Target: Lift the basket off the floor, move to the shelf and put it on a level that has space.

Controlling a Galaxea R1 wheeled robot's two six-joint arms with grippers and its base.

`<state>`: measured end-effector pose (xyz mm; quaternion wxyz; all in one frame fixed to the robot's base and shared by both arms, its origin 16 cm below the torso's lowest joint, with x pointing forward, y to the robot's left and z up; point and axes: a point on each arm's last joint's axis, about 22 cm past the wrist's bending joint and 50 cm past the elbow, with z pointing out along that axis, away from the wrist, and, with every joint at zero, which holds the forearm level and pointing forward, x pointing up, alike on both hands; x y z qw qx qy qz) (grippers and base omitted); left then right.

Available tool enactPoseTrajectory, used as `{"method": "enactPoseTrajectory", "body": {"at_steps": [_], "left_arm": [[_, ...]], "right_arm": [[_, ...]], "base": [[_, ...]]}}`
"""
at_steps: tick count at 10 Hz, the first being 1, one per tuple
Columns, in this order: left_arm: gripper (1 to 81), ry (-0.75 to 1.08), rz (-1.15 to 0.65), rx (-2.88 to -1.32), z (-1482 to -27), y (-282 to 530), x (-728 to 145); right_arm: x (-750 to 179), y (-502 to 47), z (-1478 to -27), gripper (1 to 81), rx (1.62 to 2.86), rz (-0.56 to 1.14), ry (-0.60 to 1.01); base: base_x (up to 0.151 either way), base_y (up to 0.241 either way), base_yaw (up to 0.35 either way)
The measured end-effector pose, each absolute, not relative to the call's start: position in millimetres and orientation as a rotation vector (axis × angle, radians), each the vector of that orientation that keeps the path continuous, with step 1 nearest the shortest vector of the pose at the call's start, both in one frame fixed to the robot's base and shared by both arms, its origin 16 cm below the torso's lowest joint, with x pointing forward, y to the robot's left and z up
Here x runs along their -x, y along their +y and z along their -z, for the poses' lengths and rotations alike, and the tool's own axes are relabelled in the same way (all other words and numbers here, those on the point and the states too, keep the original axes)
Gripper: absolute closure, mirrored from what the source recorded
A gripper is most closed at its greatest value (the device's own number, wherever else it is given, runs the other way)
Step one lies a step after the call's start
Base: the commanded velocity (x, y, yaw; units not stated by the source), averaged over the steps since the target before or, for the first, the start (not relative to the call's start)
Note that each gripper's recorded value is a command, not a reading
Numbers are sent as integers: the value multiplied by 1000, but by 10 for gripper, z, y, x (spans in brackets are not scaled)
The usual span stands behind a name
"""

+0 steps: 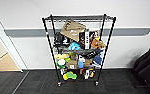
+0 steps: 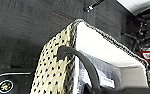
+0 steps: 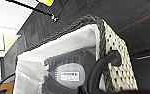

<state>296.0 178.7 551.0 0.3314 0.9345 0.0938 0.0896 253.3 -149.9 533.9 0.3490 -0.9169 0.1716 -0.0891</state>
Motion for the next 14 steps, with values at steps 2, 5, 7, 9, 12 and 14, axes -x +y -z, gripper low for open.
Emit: {"method": "enactPoseTrajectory", "body": {"at_steps": [2, 5, 7, 9, 12, 14], "left_arm": [[811, 205, -297, -2439, -5660, 1794, -3077], [811, 161, -338, -2436, -5840, 1792, -3117], [811, 147, -362, -2432, -5923, 1790, -3143], [811, 148, -360, -2434, -5918, 1801, -3122], [811, 183, -339, -2435, -5793, 1818, -2855], [811, 236, -379, -2417, -5751, 1815, -2748]], "right_arm": [[-2671, -1498, -5478, 811, 2365, 290, 423], [-2766, -1492, -5652, 811, 2354, 343, 391], [-2807, -1491, -5731, 811, 2348, 370, 379], [-2797, -1496, -5726, 811, 2349, 370, 378], [-2728, -1491, -5693, 811, 2356, 357, 372], [-2661, -1530, -5643, 811, 2369, 345, 372]], "base": [[0, 0, 0], [0, 0, 0], [0, 0, 0], [0, 0, 0], [0, 0, 0], [0, 0, 0]]}}
